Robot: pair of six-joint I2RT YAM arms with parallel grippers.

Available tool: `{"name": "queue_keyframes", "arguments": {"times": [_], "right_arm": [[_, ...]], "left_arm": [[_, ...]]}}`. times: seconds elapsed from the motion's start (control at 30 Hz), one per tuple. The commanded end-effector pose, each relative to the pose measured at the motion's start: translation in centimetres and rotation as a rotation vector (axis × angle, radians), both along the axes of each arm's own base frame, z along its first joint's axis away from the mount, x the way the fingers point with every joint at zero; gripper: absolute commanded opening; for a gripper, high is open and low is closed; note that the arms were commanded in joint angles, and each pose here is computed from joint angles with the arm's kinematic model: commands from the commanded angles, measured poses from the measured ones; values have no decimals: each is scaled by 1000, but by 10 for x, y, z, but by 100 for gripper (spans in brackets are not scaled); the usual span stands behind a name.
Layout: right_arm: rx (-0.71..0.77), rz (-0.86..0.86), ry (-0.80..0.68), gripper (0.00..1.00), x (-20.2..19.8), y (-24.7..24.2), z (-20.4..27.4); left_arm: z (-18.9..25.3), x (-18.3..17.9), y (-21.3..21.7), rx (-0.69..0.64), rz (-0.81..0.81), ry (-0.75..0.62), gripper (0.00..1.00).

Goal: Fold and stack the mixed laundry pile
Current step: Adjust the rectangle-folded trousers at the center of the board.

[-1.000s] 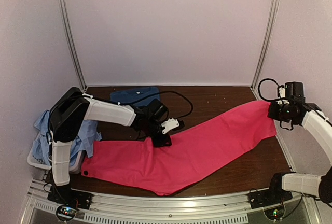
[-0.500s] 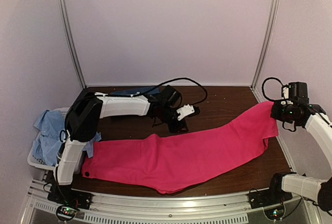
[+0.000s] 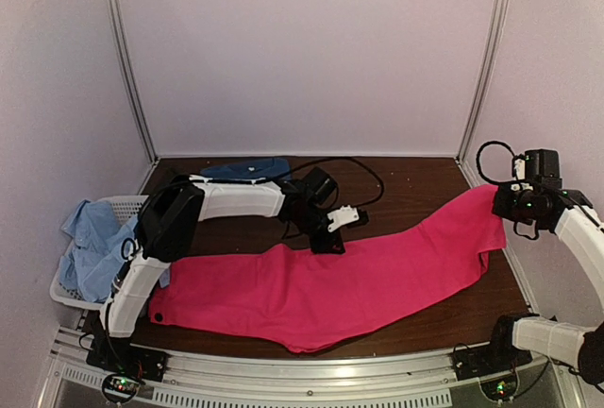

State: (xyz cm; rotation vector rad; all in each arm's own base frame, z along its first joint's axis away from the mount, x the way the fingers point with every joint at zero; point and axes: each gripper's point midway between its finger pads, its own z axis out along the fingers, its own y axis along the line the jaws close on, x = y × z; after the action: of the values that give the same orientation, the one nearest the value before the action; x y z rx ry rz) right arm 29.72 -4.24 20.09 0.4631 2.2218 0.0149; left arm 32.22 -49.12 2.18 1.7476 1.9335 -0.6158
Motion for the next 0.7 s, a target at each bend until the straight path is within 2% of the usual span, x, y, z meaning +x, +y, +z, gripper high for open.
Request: {"name": "queue_keyframes", "arguments": {"times": [0.0,0.23,0.67], "right_arm": [[-4,-18,-35,0,5,-4,7],[1,-14,-38,0,5,-3,6],[-12,-25,-41,0,3,-5,9]], "left_arm": [[-5,-7,-4,19,-33,-18,20],[1,-8,-5,25,-46,-59,0],[49,4,-7,-56,20,-144,0]]}}
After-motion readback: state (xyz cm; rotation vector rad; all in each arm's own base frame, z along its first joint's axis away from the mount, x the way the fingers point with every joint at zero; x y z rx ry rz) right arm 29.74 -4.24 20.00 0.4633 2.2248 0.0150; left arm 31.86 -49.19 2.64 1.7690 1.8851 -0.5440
